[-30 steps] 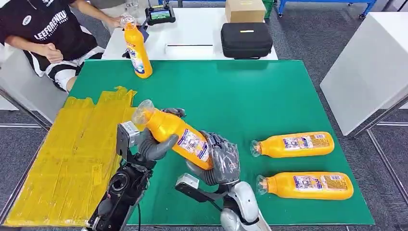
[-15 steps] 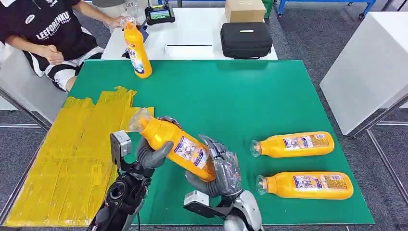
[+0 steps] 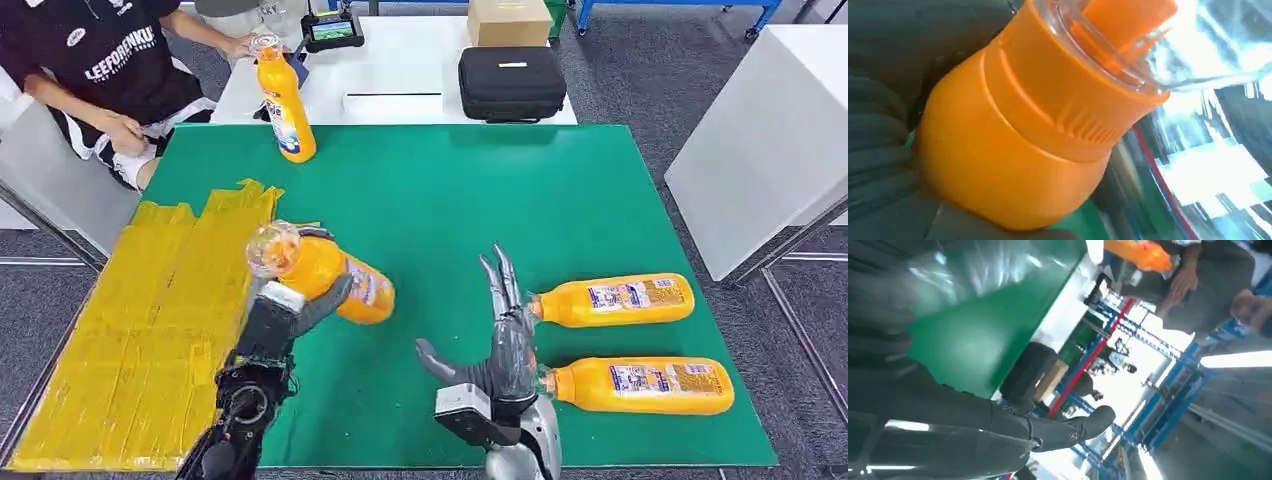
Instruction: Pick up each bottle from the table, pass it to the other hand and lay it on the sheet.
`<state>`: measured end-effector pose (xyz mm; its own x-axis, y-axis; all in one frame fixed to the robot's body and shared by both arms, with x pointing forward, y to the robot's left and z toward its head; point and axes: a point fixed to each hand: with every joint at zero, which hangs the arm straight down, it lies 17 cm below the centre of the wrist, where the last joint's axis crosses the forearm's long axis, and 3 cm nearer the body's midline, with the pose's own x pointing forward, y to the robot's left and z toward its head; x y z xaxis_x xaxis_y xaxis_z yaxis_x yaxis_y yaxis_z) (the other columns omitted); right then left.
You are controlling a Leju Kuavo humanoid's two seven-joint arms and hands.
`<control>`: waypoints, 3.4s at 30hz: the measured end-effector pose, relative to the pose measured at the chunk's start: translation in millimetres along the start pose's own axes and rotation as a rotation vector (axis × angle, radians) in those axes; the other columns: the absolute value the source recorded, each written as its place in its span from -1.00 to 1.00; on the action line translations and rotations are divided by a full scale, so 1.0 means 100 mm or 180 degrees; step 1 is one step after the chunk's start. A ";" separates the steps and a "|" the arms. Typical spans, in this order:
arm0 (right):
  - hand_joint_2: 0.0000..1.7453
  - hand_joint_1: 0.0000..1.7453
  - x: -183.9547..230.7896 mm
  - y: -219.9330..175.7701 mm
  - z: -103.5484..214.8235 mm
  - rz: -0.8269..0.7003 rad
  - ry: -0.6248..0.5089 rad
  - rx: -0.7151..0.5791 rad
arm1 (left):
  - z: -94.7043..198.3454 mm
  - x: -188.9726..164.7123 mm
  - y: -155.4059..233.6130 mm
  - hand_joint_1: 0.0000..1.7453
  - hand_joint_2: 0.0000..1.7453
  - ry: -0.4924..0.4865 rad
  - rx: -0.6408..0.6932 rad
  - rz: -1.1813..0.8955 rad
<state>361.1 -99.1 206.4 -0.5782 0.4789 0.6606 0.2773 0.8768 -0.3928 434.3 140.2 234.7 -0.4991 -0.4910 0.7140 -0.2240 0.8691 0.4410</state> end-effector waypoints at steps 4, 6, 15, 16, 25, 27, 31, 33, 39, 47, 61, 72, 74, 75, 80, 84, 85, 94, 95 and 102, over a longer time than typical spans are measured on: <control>1.00 -1.00 0.01 -0.10 -0.06 0.0011 0.0002 -0.0109 | -0.10 0.17 0.15 1.00 1.00 -0.0378 0.0205 -0.0891; 1.00 -1.00 0.01 -0.14 -0.08 0.0015 0.0003 -0.0147 | -0.11 0.12 0.18 1.00 1.00 -0.0289 0.0252 -0.0785; 1.00 -1.00 -0.04 -0.32 -0.17 -0.0087 0.0141 -0.0356 | -0.36 -0.21 0.32 1.00 1.00 -0.0144 0.0448 -0.2655; 1.00 -1.00 -0.03 -0.35 -0.19 -0.0089 0.0137 -0.0385 | -0.42 -0.32 0.37 1.00 1.00 0.0036 0.0504 -0.2727; 1.00 -1.00 -0.06 -0.55 -0.30 -0.0105 0.0122 -0.0555 | -0.49 -0.95 -0.24 1.00 1.00 0.0041 -0.0271 -0.3780; 1.00 -1.00 -0.07 -0.58 -0.32 -0.0089 0.0112 -0.0573 | -0.43 -1.15 -0.33 1.00 1.00 0.0011 -0.0513 -0.4010; 1.00 -1.00 -0.09 -0.62 -0.34 -0.0055 0.0083 -0.0589 | -0.30 -1.51 -0.36 1.00 1.00 0.0031 -0.0854 -0.4390; 1.00 -1.00 -0.10 -0.64 -0.34 -0.0036 0.0084 -0.0600 | -0.26 -1.61 -0.38 1.00 1.00 0.0048 -0.0985 -0.4513; 1.00 -1.00 -0.13 -0.65 -0.35 0.0006 0.0082 -0.0574 | 0.06 -2.08 -0.37 1.00 1.00 0.0212 -0.1564 -0.4860; 1.00 -1.00 -0.19 -0.65 -0.38 0.0058 0.0143 -0.0532 | 0.23 -2.33 -0.23 -1.00 1.00 0.0444 -0.1742 -0.5076; 1.00 -1.00 -0.40 -0.37 -0.28 0.1022 0.0211 0.0143 | 0.13 -1.74 -0.35 -1.00 1.00 0.0228 -0.0865 -0.4084; 1.00 -1.00 -0.77 -0.37 -0.09 0.1936 0.0241 0.0768 | 0.24 -0.73 -1.00 -1.00 1.00 -0.0303 -0.1136 -0.0823; 1.00 -1.00 -0.95 -0.45 0.00 0.2133 0.0277 0.0974 | 0.24 -0.44 -0.89 -1.00 1.00 -0.0355 -0.0920 0.0004; 1.00 -1.00 -1.03 -0.52 0.04 0.2208 0.0307 0.1038 | 0.23 -0.41 -0.86 -1.00 1.00 -0.0221 -0.0868 0.0302; 1.00 -1.00 -1.42 -1.06 0.16 0.2441 0.0418 0.1241 | 0.21 -0.20 -0.75 -1.00 1.00 -0.0032 -0.0791 0.1114; 1.00 -1.00 -1.68 -1.55 0.18 0.2649 0.0436 0.1353 | 0.13 -0.11 -0.64 -1.00 1.00 -0.0074 -0.0714 0.1349; 1.00 -1.00 -1.72 -1.64 0.17 0.2700 0.0445 0.1344 | 0.12 -0.10 -0.63 -1.00 1.00 -0.0086 -0.0703 0.1360; 1.00 -1.00 -1.94 -2.06 0.15 0.3228 0.0515 0.1441 | 0.08 -0.04 -0.59 -1.00 1.00 -0.0117 -0.0656 0.1419; 1.00 -1.00 -1.96 -2.12 0.14 0.3324 0.0509 0.1446 | 0.07 -0.04 -0.59 -1.00 1.00 -0.0120 -0.0656 0.1418; 1.00 -1.00 -2.12 -2.47 0.10 0.3942 0.0557 0.1397 | 0.08 -0.07 -0.61 -1.00 1.00 -0.0093 -0.0655 0.1387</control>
<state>408.0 -418.0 157.2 -0.0093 0.9751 -0.2218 0.2578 -0.2119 -0.9427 444.6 90.8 198.4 -0.5338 -0.0794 0.8419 0.1799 0.9622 0.2047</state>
